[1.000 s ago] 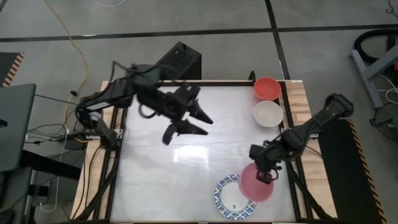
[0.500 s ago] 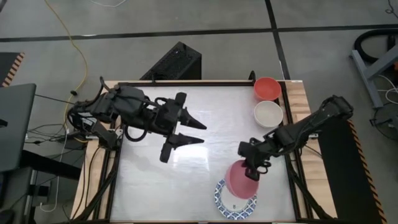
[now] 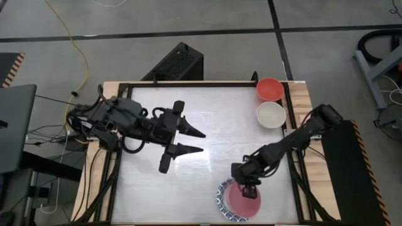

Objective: Nest bowls inside each other
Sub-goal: Stack the pink bowl on top of the white blue patterned bowls

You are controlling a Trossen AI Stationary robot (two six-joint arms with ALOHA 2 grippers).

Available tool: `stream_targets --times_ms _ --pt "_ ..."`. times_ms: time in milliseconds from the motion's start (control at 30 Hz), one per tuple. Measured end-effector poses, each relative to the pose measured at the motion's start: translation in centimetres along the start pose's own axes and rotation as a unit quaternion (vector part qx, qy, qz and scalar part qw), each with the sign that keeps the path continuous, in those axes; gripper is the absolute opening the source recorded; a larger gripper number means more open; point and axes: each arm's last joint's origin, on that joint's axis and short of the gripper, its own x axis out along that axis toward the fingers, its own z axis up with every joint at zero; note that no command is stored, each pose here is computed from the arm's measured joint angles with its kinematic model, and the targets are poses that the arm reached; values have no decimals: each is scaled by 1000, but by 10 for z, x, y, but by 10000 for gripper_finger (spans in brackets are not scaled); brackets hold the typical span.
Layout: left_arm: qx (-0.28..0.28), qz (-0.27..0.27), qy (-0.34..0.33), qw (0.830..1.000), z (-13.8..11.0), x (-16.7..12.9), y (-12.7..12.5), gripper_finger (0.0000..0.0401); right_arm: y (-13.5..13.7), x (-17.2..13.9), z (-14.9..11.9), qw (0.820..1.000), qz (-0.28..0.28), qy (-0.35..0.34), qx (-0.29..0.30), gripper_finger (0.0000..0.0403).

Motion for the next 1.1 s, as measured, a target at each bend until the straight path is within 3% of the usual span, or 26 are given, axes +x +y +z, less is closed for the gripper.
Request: stream_targets --times_ms 167,433,733,1100 --pt "8 0 16 1000 -3 -1 -3 167 4 8 13 1000 -2 3 5 10" --pt "14 31 25 999 -6 -1 -1 167 -5 50 17 995 -12 91 29 10" --pt "22 38 37 998 -8 -1 0 167 -10 48 19 995 -33 81 44 13" --pt "11 54 35 998 -8 -1 1 167 -23 45 23 993 -77 75 53 44"
